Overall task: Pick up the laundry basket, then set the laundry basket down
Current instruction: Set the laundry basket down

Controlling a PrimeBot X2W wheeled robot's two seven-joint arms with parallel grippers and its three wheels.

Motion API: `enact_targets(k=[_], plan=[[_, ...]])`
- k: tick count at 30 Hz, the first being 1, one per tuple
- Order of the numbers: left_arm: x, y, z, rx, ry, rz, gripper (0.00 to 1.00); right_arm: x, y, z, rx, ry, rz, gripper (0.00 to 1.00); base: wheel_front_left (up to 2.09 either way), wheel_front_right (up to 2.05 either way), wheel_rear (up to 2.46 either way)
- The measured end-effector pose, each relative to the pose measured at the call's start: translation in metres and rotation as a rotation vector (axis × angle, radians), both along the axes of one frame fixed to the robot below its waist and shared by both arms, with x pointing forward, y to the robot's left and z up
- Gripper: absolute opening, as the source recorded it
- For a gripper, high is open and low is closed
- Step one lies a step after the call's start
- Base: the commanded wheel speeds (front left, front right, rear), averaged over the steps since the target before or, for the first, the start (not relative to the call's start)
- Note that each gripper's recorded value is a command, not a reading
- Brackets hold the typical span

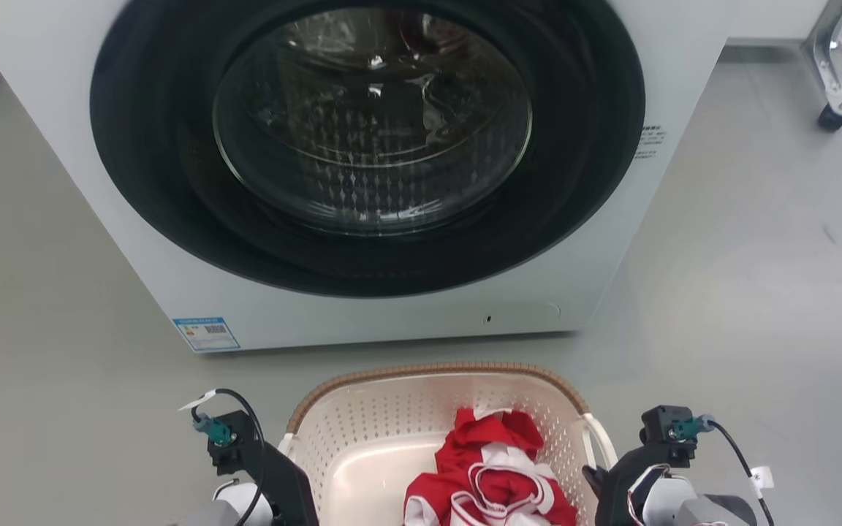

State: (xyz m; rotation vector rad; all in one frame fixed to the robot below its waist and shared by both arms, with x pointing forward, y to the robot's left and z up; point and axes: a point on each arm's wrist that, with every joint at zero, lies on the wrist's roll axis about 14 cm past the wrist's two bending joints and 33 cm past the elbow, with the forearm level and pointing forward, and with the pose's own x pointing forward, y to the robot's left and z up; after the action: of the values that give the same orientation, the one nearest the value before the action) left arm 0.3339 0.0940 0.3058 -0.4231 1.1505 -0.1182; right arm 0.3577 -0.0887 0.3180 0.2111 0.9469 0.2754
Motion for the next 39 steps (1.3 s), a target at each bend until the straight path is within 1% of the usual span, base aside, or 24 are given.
enact_targets(k=[13,22,39], plan=[[0.036,-0.005,-0.022,0.022,-0.036,0.017,0.0,0.037,-0.006,-0.021,-0.01,-0.049,-0.004,0.0,0.0,0.0,0.0],[0.059,-0.002,-0.048,0.047,-0.044,0.034,0.0,0.058,-0.004,-0.046,-0.013,-0.062,-0.004,0.0,0.0,0.0,0.0],[0.079,0.003,-0.106,0.099,-0.025,0.032,0.0,0.088,-0.002,-0.098,-0.035,-0.057,0.03,0.0,0.0,0.0,0.0]])
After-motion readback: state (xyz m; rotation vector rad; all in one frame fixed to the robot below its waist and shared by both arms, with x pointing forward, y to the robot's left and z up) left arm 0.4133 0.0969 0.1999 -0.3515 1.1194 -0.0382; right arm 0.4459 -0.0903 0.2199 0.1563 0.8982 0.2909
